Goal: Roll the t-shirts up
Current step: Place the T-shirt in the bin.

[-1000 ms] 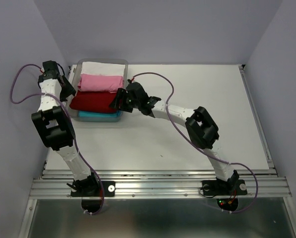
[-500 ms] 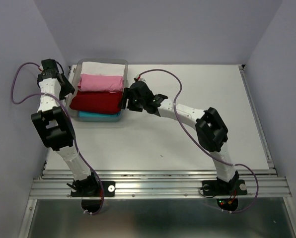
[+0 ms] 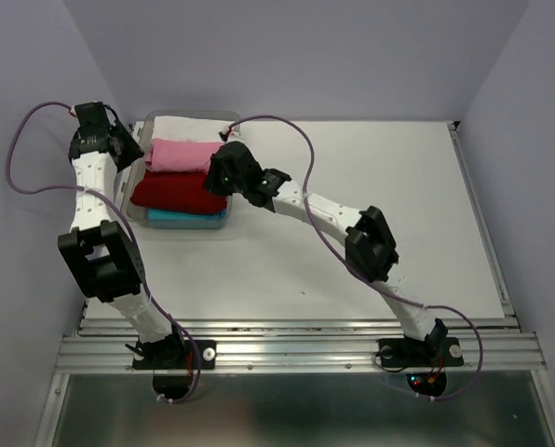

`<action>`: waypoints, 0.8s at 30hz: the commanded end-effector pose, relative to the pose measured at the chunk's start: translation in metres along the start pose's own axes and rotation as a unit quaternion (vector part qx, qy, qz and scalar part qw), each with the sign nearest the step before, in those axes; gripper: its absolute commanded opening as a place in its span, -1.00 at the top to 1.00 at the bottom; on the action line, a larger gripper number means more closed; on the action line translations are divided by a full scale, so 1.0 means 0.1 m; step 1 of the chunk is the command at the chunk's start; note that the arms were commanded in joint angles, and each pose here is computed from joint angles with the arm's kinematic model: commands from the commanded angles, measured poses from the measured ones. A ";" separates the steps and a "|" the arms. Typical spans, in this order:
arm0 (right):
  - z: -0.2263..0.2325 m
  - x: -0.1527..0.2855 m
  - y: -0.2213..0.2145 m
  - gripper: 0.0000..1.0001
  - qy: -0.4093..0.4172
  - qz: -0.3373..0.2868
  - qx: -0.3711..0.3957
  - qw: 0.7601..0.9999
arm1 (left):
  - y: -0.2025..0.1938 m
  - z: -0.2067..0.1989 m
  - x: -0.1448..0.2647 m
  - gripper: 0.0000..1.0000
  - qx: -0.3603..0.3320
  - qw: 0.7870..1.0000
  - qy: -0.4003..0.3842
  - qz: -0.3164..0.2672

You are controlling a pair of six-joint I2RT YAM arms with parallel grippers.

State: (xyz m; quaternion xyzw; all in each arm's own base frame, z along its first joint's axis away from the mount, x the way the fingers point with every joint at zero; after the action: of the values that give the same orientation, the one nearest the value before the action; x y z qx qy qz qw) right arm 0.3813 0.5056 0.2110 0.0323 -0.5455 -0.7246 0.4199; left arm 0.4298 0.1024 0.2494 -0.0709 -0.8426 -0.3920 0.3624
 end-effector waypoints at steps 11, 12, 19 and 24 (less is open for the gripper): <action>-0.23 -0.54 -0.62 0.67 -0.012 0.054 0.004 0.998 | -0.66 0.37 -0.62 0.06 0.011 0.994 0.038 0.097; -0.21 -0.52 -0.56 0.67 -0.010 0.048 0.006 0.999 | -0.64 0.38 -0.61 0.06 0.008 0.995 0.041 0.095; 0.05 -0.07 0.13 0.41 0.006 -0.017 0.024 1.000 | -0.09 -0.10 0.00 0.07 -0.003 0.999 -0.020 0.034; 0.05 0.39 0.51 -0.35 -0.020 -0.060 0.038 0.997 | 0.13 -0.49 0.57 0.06 -0.038 0.996 -0.078 -0.001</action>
State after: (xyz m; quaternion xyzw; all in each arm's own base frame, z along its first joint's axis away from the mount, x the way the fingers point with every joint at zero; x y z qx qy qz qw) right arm 0.3867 0.5082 0.1668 0.0068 -0.5714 -0.6962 0.4344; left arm 0.4388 0.0897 0.2140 -0.1286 -0.8322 -0.3656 0.3966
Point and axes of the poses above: each gripper's point midway between its finger pads, its own x axis back along the fingers, its own z axis along the line the jaws close on, y = z × x, the point moved 4 cm from there along x, back along the fingers, and after that the axes turned 11 degrees about x, right-handed, at the moved point
